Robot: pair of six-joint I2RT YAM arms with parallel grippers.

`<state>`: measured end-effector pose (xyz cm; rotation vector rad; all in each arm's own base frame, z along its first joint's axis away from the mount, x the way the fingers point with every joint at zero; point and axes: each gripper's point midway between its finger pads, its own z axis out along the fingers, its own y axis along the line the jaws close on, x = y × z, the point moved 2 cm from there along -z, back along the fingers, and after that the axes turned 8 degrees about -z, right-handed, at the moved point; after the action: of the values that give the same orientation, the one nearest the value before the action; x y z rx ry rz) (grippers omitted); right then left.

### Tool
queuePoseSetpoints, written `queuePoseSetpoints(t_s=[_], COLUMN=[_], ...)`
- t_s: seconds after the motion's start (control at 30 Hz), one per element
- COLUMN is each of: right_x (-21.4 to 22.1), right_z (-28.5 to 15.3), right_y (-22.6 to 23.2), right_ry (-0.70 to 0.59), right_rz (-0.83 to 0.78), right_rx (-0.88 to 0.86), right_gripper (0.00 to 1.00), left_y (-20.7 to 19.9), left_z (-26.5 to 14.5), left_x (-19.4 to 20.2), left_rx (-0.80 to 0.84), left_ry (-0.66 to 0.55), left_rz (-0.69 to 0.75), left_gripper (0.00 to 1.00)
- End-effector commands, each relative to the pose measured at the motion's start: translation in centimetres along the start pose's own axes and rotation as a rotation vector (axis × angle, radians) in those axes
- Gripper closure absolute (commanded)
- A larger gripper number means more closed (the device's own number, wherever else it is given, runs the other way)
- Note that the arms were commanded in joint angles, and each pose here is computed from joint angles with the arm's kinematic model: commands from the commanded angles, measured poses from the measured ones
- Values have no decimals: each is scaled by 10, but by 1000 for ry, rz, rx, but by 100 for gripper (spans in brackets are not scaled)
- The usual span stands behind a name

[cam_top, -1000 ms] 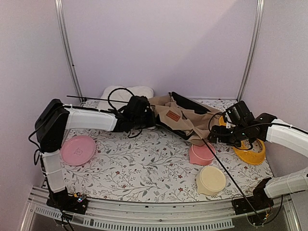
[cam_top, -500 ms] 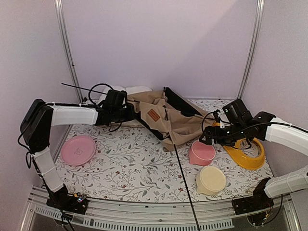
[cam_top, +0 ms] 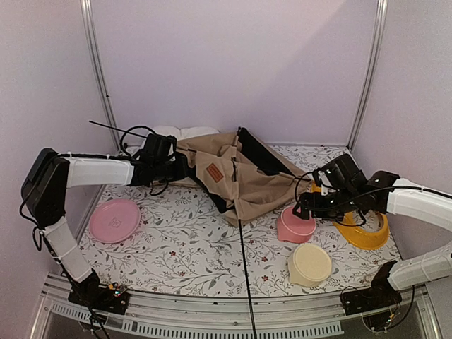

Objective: Set up the pet tent

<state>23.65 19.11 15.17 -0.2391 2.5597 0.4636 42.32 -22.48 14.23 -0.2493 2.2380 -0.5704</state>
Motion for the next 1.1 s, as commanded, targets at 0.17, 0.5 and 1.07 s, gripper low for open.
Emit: queuePoseSetpoints(t_s=[0.17,0.5,1.07], right_x=[60,151,244], right_z=[-15,-12,-18], right_y=[104,168,187], right_ry=[102,291,472], right_rz=[-206,-307,-357], right_rx=[-276,-432,-478], right_gripper=[12,21,34], left_y=[-2,-7,-10], left_z=[-3,2,11], left_x=[-5,-5,-9], left_rx=[39,56,52], left_ry=[-4,5,4], left_rz=[8,22,43], left_gripper=[100,100,100])
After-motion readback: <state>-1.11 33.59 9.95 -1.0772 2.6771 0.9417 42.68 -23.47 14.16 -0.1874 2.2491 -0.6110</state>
